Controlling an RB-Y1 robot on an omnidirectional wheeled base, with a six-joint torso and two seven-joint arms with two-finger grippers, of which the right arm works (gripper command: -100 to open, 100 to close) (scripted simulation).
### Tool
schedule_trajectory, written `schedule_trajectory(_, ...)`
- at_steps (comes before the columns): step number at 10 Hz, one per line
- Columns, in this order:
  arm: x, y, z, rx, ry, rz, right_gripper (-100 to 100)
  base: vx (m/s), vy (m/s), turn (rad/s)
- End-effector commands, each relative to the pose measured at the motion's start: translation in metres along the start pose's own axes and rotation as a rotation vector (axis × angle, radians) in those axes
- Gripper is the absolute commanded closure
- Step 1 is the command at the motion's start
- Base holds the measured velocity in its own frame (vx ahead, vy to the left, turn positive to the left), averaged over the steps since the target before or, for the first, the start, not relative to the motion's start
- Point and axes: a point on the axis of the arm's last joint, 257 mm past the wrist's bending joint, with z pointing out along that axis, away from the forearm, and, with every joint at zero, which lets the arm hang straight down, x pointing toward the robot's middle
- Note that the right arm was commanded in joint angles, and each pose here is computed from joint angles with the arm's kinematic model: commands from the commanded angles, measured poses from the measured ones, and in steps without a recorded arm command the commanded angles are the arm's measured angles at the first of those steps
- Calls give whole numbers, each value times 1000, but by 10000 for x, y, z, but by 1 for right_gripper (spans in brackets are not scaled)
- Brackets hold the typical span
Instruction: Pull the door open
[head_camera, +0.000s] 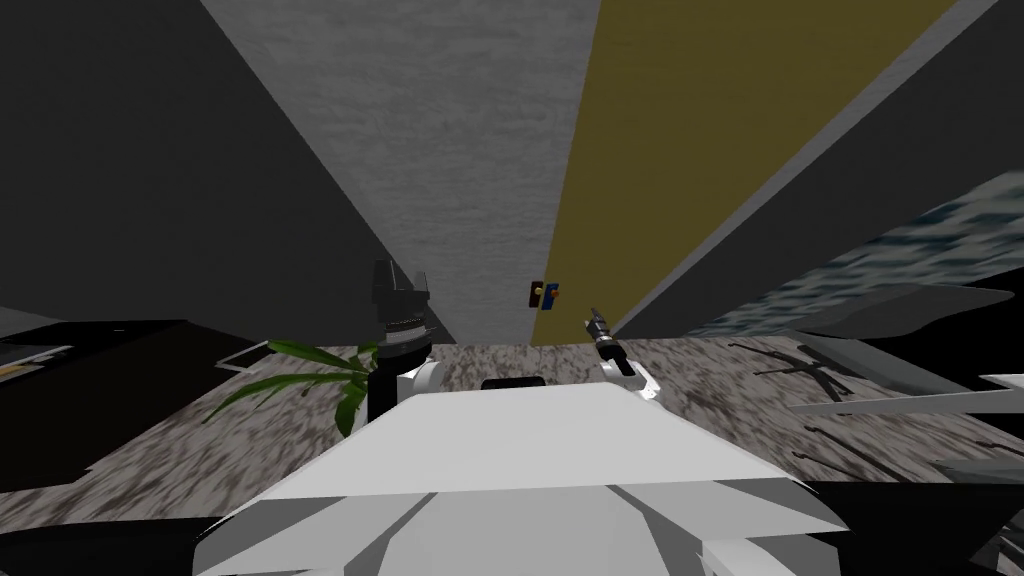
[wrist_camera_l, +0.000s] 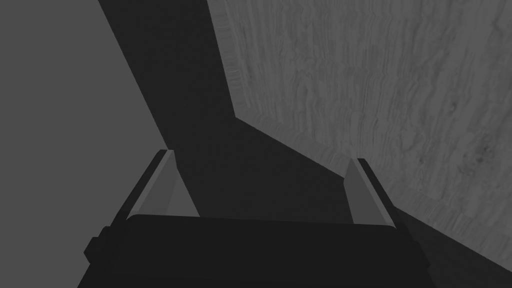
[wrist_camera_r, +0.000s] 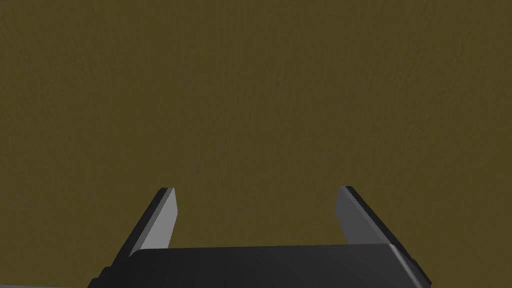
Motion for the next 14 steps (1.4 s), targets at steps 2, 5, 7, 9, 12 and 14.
schedule_trajectory(2, -52, -21, 57, 2, -14, -2, -100, 124, -37, 20)
schedule_trajectory(5, 134, 54, 149, -20, 10, 9, -100, 184, 35, 89)
schedule_trajectory(7, 387, 161, 245, -48, 47, 24, -100, 218, 112, 149)
schedule_trajectory(9, 288, 117, 238, -38, 34, 19, 100, 51, 31, 1)
schedule_trajectory(12, 288, 117, 238, -38, 34, 19, 100, -38, -24, -2)
schedule_trajectory(14, 288, 117, 238, -38, 34, 19, 100, -7, -3, -1)
